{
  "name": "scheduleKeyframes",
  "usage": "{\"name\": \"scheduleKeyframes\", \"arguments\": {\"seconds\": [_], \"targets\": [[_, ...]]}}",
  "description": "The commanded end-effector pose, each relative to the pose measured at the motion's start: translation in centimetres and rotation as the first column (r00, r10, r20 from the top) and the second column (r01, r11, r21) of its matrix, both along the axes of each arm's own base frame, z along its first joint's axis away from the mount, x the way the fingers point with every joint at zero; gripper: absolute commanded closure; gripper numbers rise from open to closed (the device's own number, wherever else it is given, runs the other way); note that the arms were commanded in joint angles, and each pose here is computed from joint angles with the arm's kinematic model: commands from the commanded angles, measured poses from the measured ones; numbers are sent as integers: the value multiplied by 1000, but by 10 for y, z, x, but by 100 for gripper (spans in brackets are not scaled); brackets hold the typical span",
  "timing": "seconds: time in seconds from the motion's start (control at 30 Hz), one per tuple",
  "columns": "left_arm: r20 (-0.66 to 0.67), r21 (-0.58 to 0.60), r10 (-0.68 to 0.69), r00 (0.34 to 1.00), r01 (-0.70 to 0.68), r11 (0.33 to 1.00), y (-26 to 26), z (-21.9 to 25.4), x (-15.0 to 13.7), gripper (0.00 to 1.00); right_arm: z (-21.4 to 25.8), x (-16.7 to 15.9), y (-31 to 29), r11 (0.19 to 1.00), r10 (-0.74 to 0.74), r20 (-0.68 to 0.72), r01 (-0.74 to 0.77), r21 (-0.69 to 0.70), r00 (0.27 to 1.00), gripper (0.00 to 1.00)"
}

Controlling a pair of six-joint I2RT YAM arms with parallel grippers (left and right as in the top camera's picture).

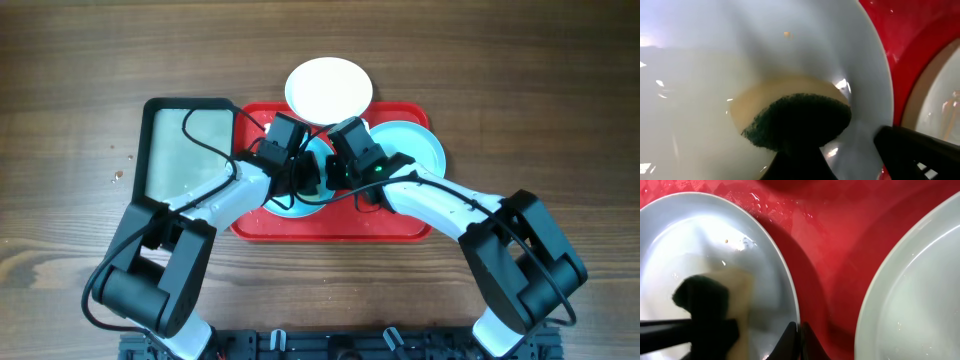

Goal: Clean dirty plates on tray and stack at the side
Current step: 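Scrub the blue plate surface with the sponge in the left gripper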

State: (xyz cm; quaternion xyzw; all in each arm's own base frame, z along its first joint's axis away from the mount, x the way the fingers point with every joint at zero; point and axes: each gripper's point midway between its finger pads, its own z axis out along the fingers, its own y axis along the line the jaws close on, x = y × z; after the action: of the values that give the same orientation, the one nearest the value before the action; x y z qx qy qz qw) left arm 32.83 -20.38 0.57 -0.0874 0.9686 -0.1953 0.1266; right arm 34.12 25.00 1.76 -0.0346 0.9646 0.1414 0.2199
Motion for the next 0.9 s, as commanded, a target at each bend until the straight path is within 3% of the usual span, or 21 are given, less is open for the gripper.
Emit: {"name": "scheduleKeyframes", "arguments": {"seconds": [0.0,0.3,0.6,0.87], "targets": [[-126,-38,-73,989,69,997,-14,-28,-36,96,-8,-8,14,998,55,-36,-53,40,998,96],[-22,76,-90,996,91,993,15,-30,-11,96,-8,-8,14,998,56,-36,-54,40,998,96],[39,150,17,999,-23,988,59,-3,7,96,-8,-8,14,998,55,-36,-53,40,998,96],[20,177,42,999,-45,983,76,3,2,96,-8,-8,14,998,54,-36,-53,41,998,96]]}}
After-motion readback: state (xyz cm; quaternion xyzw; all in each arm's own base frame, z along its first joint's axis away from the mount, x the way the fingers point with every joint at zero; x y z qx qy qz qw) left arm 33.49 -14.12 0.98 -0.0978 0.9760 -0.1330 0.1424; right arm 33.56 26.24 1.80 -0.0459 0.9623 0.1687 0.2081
